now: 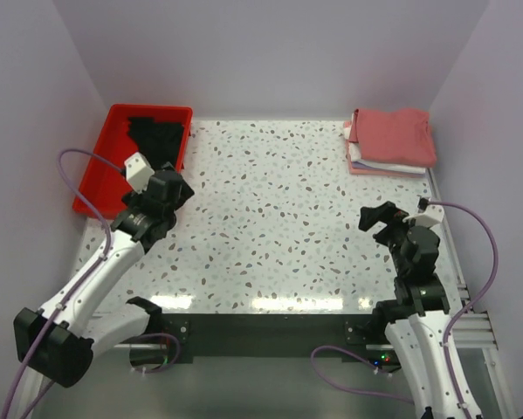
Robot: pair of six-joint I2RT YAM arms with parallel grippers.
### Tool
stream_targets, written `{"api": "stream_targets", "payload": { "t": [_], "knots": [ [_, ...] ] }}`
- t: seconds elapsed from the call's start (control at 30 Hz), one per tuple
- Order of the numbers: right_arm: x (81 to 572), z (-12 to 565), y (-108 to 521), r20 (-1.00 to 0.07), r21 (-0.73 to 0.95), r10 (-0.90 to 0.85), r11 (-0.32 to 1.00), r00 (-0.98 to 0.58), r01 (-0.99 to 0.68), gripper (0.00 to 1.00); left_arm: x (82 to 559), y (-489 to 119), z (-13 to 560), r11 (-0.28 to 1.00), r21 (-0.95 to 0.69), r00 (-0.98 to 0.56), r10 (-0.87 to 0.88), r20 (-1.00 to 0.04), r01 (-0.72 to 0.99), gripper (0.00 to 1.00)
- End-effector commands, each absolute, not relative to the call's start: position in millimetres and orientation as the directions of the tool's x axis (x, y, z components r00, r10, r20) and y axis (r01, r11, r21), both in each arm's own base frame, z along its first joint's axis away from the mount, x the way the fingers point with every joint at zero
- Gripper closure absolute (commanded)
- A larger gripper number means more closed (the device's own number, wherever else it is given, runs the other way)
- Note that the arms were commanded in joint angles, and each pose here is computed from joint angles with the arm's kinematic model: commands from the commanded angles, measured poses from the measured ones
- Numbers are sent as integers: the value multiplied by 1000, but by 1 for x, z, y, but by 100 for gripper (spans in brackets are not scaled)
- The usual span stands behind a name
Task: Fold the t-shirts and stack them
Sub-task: Grab the tshirt from the pile
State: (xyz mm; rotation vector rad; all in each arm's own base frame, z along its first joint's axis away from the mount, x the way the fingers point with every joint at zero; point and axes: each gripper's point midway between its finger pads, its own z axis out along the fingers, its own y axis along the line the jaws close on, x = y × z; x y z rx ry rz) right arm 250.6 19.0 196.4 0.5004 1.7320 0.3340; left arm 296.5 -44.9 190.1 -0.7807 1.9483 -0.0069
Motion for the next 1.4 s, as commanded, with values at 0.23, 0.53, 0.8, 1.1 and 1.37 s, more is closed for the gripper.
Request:
{"api": "stream_targets", "payload": {
  "t": [0.23,0.53,0.8,1.1,1.37],
  "knots": [
    [256,199,41,-825,522,520,851,-223,56,1,391,16,199,736,-336,-257,-564,-785,-587,0],
    [252,203,52,-836,513,494,858,-240,-17,1,467,59,114,697,-273,-379,-627,-680,-663,0],
    [254,199,53,-835,511,490,859,-249,-21,1,502,62,56,708,-272,-471,-659,-587,-652,9],
    [254,196,60,-829,514,482,856,-283,-48,1,519,63,71,720,-294,-462,-649,-604,-629,97],
    [254,196,64,-825,522,484,850,-293,-67,1,503,68,254,713,-470,-178,-629,-757,-520,100]
  ]
}}
